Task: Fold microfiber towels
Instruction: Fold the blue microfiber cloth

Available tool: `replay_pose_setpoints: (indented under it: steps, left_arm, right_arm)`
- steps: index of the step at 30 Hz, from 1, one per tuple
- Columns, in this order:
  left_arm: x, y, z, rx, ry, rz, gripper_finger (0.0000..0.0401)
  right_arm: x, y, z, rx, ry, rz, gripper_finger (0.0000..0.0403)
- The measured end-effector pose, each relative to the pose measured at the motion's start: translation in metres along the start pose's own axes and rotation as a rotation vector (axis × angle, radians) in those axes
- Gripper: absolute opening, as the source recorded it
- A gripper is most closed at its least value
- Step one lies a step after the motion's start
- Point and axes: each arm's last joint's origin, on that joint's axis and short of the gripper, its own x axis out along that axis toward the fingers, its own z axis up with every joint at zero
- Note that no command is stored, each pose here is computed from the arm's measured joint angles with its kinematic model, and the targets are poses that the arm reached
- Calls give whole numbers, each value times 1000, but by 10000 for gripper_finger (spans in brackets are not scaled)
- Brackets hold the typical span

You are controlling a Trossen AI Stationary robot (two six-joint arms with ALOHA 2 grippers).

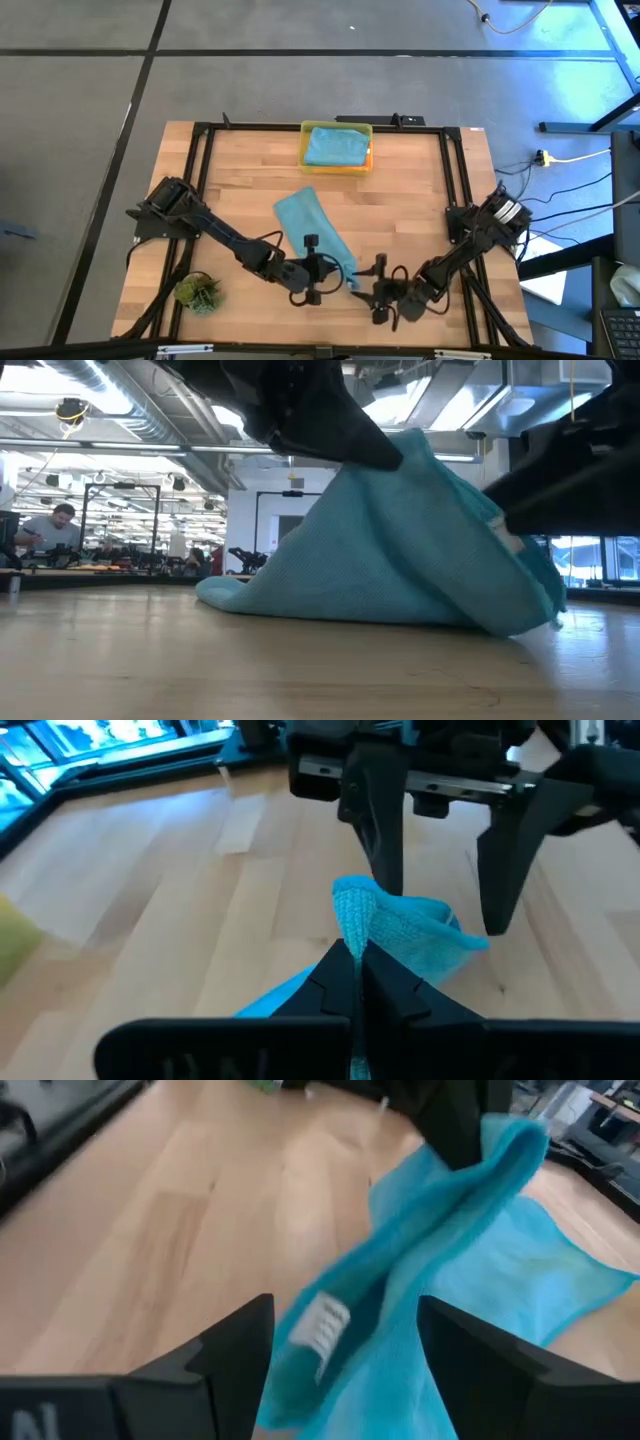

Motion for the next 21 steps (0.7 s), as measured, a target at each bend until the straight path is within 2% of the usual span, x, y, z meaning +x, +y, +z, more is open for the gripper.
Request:
replay_pose_setpoints:
  steps: [9,16,21]
  left_arm:
    - [8,13,0,-56,16,37,0]
    - [9,14,0,-57,17,40,0]
    - [9,15,0,-58,12,55,0]
  right_arm:
    - [6,9,19,113,-23,-16,248]
    - [6,8,8,153,122,-59,248]
    - [6,8,6,212,149,-60,248]
